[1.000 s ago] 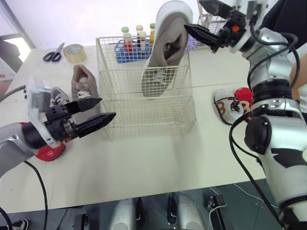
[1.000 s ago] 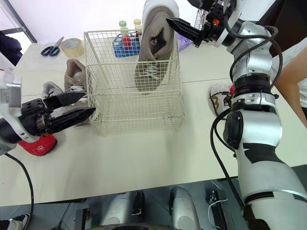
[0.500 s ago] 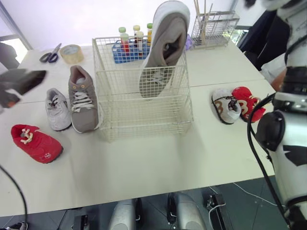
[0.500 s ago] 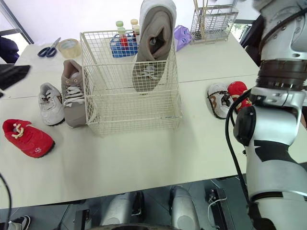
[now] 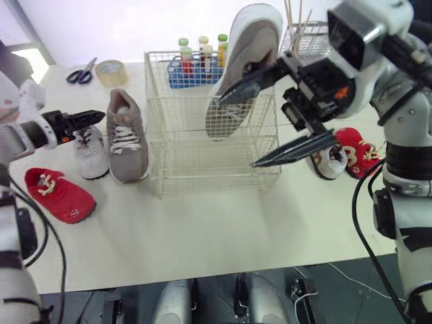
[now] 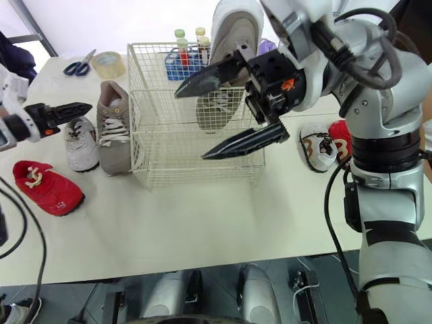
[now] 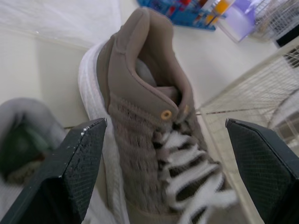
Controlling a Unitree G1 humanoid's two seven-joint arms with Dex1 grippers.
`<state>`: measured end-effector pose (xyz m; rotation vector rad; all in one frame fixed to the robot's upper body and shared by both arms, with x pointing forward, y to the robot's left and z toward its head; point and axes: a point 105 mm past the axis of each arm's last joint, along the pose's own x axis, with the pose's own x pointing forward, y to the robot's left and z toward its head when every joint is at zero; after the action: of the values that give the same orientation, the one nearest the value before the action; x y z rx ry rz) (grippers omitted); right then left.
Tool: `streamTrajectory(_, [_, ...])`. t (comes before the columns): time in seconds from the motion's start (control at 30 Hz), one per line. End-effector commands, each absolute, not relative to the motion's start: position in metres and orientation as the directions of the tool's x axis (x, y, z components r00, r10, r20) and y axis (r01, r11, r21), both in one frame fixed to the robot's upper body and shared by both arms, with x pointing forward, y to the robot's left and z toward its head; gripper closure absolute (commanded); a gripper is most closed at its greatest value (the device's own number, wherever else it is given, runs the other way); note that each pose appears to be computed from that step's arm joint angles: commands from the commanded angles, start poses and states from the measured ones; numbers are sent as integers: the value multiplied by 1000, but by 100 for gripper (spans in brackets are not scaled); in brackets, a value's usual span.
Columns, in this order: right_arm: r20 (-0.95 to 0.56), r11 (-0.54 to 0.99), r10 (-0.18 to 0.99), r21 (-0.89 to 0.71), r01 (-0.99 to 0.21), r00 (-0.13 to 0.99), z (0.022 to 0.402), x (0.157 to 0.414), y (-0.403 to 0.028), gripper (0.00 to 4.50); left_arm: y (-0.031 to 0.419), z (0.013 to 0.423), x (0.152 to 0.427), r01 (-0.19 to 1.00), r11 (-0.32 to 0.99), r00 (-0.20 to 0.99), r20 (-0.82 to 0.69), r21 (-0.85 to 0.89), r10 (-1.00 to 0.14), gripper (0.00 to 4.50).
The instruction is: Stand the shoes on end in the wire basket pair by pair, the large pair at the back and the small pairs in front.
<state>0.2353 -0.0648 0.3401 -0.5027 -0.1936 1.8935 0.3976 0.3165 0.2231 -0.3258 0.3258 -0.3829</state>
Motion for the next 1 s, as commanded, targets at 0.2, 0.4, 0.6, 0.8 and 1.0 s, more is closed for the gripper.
streamTrajectory(0.2, [-207,-264,960,-434,-862,-189,351,222,-71,0,309,205,416,236,940,874,-368,-245,-316,23])
streamTrajectory(0.4, [-175,-201,975,-438,-876,-137,351,223,-73,0,303,205,421,236,939,887,-340,-248,-313,210])
streamTrajectory(0.6, [-152,-174,981,-441,-880,-117,353,226,-74,0,306,223,424,231,929,918,-252,-289,-306,395])
streamTrajectory(0.8, [-44,-2,999,-480,-877,22,374,244,-88,0,332,338,417,241,917,959,221,-317,-176,395])
streamTrajectory(1.0, [-8,107,992,-467,-878,126,388,248,-111,0,314,441,374,308,952,796,548,1,-258,395])
